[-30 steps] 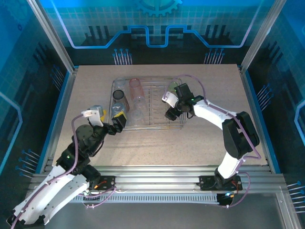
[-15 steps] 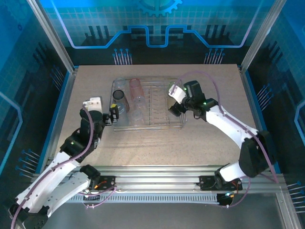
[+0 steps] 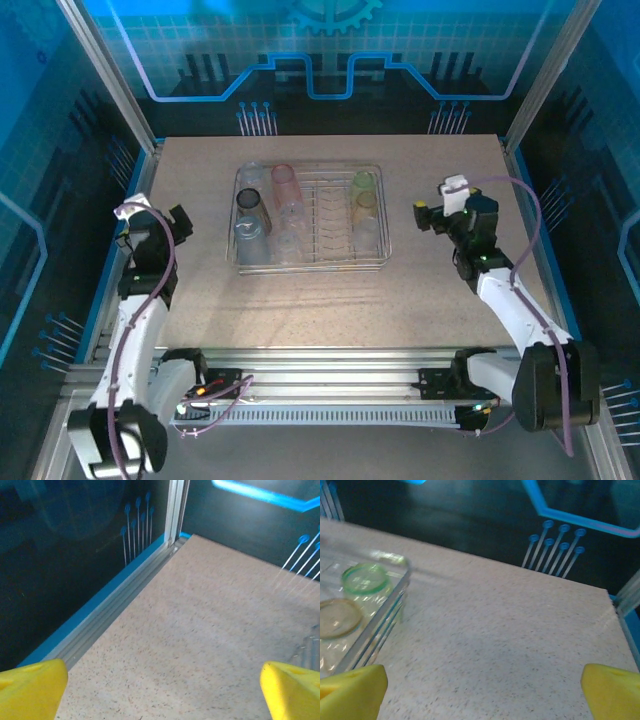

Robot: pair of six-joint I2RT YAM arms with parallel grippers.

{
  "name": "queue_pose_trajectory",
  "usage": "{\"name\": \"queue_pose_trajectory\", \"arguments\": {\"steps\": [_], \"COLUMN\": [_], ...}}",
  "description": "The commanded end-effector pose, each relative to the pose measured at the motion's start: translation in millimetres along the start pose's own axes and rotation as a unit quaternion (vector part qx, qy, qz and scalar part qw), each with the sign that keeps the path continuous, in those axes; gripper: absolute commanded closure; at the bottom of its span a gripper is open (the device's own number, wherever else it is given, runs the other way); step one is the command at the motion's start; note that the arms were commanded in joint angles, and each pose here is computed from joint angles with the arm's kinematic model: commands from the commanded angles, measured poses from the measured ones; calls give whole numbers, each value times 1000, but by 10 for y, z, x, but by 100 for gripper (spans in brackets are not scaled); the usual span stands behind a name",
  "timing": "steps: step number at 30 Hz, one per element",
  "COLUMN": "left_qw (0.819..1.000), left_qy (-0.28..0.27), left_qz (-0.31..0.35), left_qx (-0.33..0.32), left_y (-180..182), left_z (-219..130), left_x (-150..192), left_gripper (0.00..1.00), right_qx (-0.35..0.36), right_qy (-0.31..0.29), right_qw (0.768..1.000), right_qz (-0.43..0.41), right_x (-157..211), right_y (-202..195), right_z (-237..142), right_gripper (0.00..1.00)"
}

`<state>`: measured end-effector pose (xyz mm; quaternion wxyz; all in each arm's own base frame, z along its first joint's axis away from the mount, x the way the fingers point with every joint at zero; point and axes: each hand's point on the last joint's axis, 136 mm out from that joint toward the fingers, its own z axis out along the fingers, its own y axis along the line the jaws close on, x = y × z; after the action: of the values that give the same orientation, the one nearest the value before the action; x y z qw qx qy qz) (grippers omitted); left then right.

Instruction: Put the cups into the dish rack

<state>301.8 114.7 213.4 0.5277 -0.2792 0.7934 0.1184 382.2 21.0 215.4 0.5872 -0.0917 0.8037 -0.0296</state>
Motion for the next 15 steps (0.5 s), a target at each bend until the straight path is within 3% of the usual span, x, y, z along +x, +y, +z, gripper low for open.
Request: {"name": "queue_pose_trajectory", "arguments": {"steps": [1,8,9,15], "left_qw": [998,987,983,976], "left_qy": [6,42,48,35], "left_qz": [-31,-11,-3,-7], "left_qx": [58,157,176,213], "left_y": [-120,-429,-493,-600], "left_z": [179,424,438,525], "left_x": [160,607,677,837], "left_gripper": [0,1,1,1], "right_qx": [30,28,18,12], "right_qy": [-50,-30,-6,30], "right_qw": [994,988,986,987], "right_qz": [93,151,165,158], "right_x": [-29,616,693,1000], "right_y": [-262,-310,-304,-232], "right_z": [-13,186,226,410], "right_gripper": [0,0,0,0]}}
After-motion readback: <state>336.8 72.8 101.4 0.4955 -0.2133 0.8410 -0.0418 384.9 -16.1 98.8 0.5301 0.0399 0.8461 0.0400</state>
